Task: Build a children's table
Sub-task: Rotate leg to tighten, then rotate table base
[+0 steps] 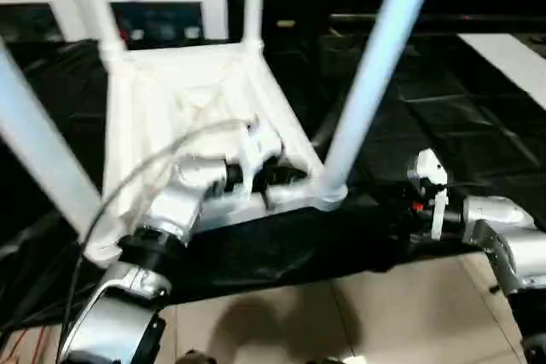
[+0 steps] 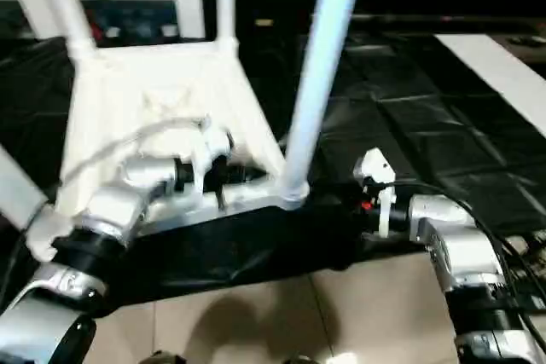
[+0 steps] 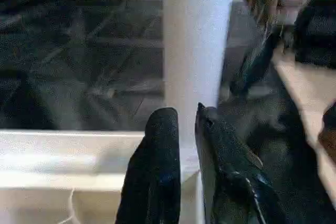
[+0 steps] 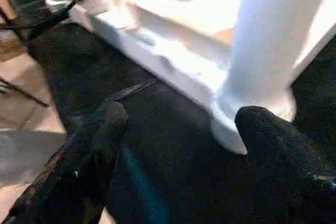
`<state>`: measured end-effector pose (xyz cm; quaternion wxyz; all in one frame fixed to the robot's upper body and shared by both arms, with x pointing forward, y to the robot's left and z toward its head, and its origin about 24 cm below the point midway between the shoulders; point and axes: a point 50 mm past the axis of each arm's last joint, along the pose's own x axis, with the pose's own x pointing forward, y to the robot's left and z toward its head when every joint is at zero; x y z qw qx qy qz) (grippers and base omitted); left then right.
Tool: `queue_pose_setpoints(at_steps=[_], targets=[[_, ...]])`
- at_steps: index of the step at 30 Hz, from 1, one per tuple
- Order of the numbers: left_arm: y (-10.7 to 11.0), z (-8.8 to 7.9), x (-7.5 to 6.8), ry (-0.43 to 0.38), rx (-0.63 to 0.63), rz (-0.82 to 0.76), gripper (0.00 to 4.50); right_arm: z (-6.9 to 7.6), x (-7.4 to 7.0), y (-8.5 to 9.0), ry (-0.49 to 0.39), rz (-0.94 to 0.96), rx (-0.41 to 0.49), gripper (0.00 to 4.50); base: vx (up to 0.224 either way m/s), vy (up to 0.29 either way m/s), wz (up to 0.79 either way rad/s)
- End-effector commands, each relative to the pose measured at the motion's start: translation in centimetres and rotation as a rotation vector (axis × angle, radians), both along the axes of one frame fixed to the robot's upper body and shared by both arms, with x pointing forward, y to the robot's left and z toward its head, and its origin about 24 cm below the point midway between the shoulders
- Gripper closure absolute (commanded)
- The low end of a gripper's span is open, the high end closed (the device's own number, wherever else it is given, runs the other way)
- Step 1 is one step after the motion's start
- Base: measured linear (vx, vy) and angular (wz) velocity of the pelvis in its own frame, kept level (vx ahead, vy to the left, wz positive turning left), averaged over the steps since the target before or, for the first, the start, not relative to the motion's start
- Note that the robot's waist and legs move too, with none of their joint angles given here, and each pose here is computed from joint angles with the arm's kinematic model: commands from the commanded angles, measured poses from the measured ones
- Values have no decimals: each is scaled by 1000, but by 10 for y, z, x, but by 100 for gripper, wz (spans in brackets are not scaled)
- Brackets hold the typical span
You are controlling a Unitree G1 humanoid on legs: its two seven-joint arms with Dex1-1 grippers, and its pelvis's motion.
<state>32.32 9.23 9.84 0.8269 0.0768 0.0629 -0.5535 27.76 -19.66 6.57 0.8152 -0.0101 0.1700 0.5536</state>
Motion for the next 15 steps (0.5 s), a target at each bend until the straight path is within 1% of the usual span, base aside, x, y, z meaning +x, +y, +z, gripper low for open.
queue_pose_setpoints(at_steps=[1, 3, 4, 5, 6, 8, 9, 10, 11, 12, 13, 14, 15], targets=[[8, 0, -7, 42, -25, 21, 343, 1, 0, 12, 2, 27, 39, 79, 0, 0, 0], [11, -2, -10, 55, -29, 31, 317, 1, 0, 17, 6, 32, 57, 79, 0, 0, 0], [15, -4, -16, 79, -36, 44, 306, -1, 0, 24, 14, 49, 70, 79, 0, 0, 0], [19, -7, -22, 102, -38, 51, 306, -3, 1, 30, 16, 54, 77, 79, 0, 0, 0], [24, -10, -32, 134, -42, 56, 300, -6, 3, 39, 22, 55, 88, 79, 0, 0, 0], [29, -13, -43, 164, -44, 59, 286, -9, 4, 46, 24, 53, 98, 79, 0, 0, 0], [32, -15, -49, 180, -42, 60, 286, -9, 6, 49, 18, 46, 100, 79, 0, 0, 0], [38, -18, -60, 206, -26, 50, 273, -11, 11, 56, 8, 27, 106, 79, 0, 0, 0], [42, -20, -65, 217, -16, 50, 263, -11, 14, 58, -3, 11, 105, 79, 0, 0, 0], [42, -20, -66, 217, -15, 50, 259, -11, 14, 58, -3, 11, 105, 79, 0, 0, 0], [51, -21, -74, 251, 0, 61, 252, -12, 24, 63, -24, -49, 94, 79, 0, 0, 0], [56, -21, -79, 271, 7, 66, 241, -13, 30, 64, -43, -101, 80, 79, 0, 0, 0], [58, -21, -81, 276, 8, 67, 241, -14, 32, 65, -47, -116, 75, 79, 0, 0, 0]])
